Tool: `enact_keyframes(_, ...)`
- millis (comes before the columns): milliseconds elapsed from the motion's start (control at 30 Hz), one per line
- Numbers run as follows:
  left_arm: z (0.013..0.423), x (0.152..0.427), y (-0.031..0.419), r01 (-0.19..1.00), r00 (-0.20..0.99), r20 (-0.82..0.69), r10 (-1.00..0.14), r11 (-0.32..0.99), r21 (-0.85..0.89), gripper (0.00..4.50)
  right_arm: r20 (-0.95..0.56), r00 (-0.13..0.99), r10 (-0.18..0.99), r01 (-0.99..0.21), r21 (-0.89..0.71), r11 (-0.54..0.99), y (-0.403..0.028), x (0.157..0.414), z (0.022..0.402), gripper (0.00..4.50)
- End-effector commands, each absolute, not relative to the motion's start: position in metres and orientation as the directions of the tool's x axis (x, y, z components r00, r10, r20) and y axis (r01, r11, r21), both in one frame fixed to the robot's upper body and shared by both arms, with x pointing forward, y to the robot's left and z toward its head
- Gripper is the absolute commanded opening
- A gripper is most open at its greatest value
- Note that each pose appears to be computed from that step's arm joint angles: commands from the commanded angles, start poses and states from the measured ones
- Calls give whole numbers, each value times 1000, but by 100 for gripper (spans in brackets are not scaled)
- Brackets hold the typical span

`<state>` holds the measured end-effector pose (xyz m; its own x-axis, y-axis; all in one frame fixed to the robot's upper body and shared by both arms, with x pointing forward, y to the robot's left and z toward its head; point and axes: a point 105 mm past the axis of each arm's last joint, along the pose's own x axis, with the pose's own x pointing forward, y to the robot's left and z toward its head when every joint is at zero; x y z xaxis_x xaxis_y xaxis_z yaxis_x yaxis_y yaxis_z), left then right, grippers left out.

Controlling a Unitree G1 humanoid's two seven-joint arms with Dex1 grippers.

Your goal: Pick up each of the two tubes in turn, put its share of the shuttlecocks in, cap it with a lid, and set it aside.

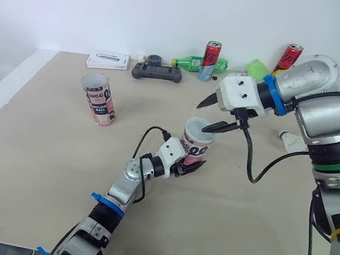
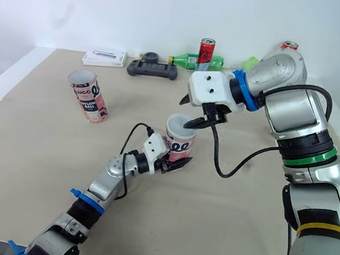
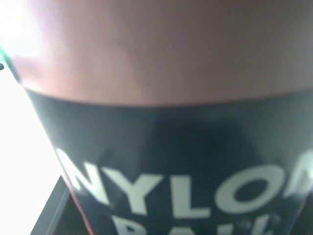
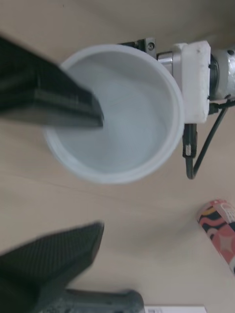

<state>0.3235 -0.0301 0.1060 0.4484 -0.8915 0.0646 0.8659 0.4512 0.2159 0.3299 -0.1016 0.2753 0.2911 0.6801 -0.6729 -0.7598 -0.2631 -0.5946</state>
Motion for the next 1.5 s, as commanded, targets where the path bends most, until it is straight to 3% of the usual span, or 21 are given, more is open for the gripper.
enact_keyframes(33, 88, 322, -29, 877, 456, 7, -890, 450, 168, 281, -625, 307, 718, -731, -638, -243, -98, 327, 296, 444)
enact_keyframes(167, 88, 321, -29, 878, 455, 7, -891, 449, 167, 281, -558, 297, 775, -730, -655, -192, -95, 324, 315, 444)
enact_keyframes(267, 88, 321, -30, 878, 453, 8, -891, 448, 166, 281, -530, 267, 805, -757, -632, -166, -95, 320, 320, 340)
enact_keyframes(333, 88, 321, -31, 878, 453, 10, -891, 448, 166, 281, -521, 221, 825, -789, -592, -162, -94, 315, 317, 236)
enact_keyframes(533, 88, 321, -31, 878, 454, 12, -891, 450, 165, 281, -545, 176, 820, -854, -498, -148, -96, 314, 288, 1)
enact_keyframes(800, 88, 321, -32, 878, 454, 15, -891, 450, 166, 281, -576, 161, 801, -902, -415, -118, -96, 322, 249, 1)
enact_keyframes(1267, 89, 322, -32, 876, 455, 18, -890, 451, 170, 281, -749, 136, 648, -901, -366, -234, -107, 315, 193, 1)
enact_keyframes(1500, 88, 322, -30, 874, 460, 18, -888, 456, 170, 281, -622, 212, 754, -897, -430, -103, -112, 317, 229, 1)
